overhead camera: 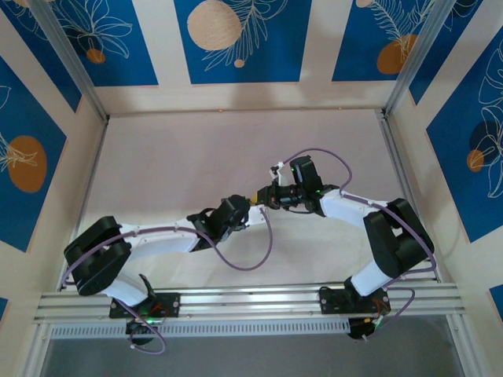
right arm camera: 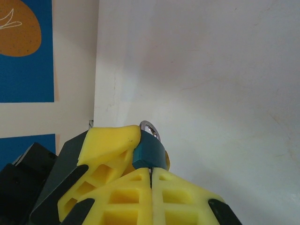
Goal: Unlock with the key
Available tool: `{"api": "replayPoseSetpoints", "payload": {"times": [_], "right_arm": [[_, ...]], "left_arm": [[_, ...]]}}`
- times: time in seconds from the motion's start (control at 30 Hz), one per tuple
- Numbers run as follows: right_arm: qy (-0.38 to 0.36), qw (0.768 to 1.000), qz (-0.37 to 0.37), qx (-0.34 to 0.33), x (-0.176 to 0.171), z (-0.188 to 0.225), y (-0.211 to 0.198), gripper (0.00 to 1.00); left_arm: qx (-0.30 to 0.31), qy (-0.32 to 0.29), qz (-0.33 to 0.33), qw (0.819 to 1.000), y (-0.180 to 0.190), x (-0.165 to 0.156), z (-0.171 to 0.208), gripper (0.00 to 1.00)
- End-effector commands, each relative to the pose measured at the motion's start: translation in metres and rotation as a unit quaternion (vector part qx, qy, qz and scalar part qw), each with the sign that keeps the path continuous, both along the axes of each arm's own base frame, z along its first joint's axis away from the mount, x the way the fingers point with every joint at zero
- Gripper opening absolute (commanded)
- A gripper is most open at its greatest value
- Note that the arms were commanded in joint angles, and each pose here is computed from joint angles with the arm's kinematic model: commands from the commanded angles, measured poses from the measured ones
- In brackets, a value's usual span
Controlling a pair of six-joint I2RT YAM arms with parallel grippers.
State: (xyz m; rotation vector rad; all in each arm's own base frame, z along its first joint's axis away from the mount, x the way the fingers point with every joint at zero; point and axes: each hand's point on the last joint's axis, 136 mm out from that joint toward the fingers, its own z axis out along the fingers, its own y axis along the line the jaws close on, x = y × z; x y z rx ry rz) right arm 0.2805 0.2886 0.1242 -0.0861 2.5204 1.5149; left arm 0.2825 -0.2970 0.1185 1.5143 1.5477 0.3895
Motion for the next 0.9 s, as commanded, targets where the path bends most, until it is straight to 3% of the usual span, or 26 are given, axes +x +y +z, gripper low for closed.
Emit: {"api": "replayPoseSetpoints", "payload": {"times": [0.0,0.2,0.47,0.87], "right_arm": [[0.040,0.997,0.052,0.031,-0.027,0.004,0.018,0.00],[0.060,0.997,0.048,0.030,-0.028,-0.003,0.020,0.00],[0.051,0.998,0.044,0.012,-0.027,-0.004,0.017,0.01],[-0.003,0.997,0.043,-0.067,-0.022,-0.009,-0.003,0.10]], "left_arm": [[-0.103,-0.082,-0.032,0.991,-0.032,0.002,0.064,0.14],[-0.116,-0.116,-0.034,0.986,-0.032,0.001,0.076,0.13],[-0.107,-0.092,-0.030,0.990,-0.030,-0.001,0.069,0.13],[-0.075,0.031,-0.030,0.996,-0.028,-0.019,0.029,0.15]]}}
